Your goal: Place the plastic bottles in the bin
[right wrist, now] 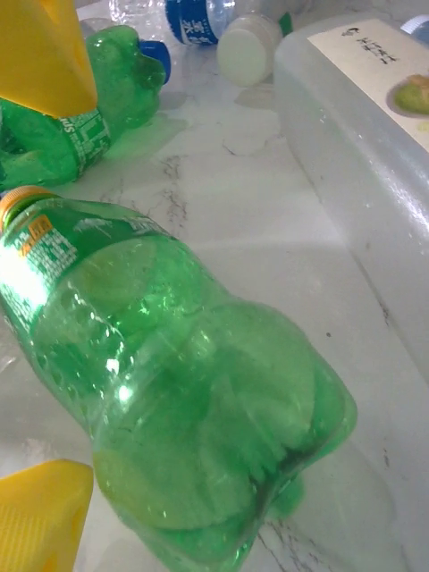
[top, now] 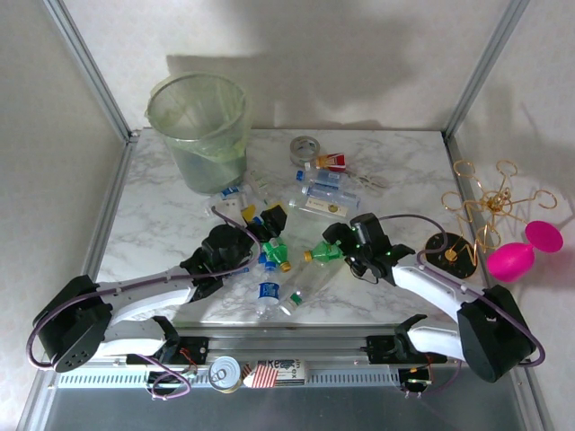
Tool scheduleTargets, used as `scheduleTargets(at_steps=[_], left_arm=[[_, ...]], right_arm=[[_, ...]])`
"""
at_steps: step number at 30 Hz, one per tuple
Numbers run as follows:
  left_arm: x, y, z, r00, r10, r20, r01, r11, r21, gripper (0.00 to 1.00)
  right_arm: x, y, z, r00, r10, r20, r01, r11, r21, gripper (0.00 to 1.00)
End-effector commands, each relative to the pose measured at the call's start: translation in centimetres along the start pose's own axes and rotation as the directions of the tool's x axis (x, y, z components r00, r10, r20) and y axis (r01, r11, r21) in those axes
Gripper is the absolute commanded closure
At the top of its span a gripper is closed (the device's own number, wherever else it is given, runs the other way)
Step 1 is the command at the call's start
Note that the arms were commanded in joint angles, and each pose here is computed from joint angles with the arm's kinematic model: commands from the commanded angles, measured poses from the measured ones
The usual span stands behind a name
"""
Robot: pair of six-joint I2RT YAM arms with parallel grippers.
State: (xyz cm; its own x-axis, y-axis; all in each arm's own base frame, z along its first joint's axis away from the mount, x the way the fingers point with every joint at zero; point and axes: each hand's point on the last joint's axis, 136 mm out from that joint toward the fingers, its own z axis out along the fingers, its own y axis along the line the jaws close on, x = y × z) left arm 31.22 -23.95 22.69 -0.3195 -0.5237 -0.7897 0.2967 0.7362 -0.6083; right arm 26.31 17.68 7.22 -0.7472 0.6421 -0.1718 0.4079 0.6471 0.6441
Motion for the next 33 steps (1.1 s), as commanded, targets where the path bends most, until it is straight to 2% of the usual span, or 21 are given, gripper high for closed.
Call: scheduleTargets(at_steps=[1,9,22,27,33], left_arm=[[-0.3,-0.2,0.0,1.0,-0.021,0.014,0.022,1.0,-0.009,0.01],[-0.1,-0.3,0.2,1.0,-0.02,0.004,0.02,1.0,-0.01,0.0],[-0.5,0.3,-0.1,1.0,-0.017,0.022,0.018,0.999,-0.04,0.01],[-1.1,1.0,-0.7,0.998,-0.025,0.055,0.028,0.997,-0.068,0.0],[-1.6,1.2,-1.0,0.997,-0.022,0.072,0.027,0.997,-0.076,0.01]], right_arm=[[-0.8,1.4,0.4,0.998,0.049,0.027,-0.047,0.996,-0.079,0.01],[-1.6,-0.1,2.0,0.994,0.08,0.077,-0.077,0.996,-0.047,0.04],[-1.9,-1.7,3.9,0.989,0.114,0.095,-0.113,0.994,-0.011,0.16],[-1.8,-2.6,4.3,0.987,0.122,0.102,-0.123,0.992,0.006,0.22],[-2.0,-1.9,4.3,0.987,0.116,0.107,-0.114,0.993,-0.024,0.33]])
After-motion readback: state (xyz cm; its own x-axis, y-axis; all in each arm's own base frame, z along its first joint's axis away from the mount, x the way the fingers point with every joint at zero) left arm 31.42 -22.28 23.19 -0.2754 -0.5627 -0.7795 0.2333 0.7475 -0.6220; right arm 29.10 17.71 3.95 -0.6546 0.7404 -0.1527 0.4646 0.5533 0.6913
